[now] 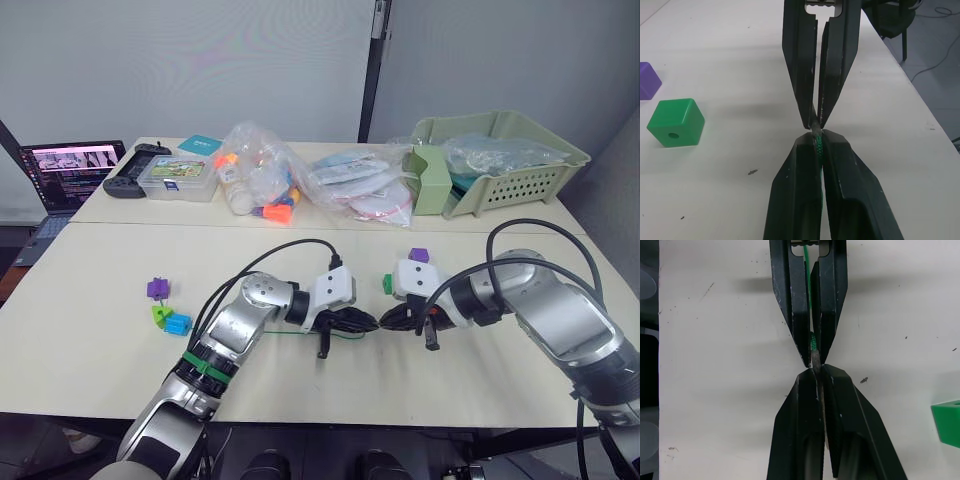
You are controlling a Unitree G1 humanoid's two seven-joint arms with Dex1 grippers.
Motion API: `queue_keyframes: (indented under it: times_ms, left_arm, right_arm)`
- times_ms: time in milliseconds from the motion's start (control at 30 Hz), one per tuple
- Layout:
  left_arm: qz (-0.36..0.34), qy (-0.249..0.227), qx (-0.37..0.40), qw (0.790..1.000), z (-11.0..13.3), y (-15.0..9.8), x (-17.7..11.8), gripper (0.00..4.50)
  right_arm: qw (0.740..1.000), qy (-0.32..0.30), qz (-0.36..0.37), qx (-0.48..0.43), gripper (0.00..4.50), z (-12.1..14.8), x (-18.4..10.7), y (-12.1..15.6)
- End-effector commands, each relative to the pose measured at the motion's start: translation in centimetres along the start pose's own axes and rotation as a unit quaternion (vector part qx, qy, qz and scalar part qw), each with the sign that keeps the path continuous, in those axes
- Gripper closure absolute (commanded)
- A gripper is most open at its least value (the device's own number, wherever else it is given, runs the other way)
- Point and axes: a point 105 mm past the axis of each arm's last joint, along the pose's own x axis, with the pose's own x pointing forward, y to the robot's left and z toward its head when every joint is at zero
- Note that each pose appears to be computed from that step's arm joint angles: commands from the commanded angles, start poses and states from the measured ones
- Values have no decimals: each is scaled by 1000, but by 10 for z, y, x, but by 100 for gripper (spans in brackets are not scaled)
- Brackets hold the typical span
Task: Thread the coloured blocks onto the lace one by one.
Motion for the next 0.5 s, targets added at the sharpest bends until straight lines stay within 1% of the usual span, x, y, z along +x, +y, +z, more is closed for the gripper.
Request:
queue_keyframes:
  times_ms: [33,500]
  left_arm:
    - [-1,-26,24,999,18,1,1,427]
    - [4,-34,25,999,22,3,1,427]
  right_arm:
    - [1000,-7,-3,-13,450,6,-4,1]
    - [1000,-5,1,-11,450,4,-4,2]
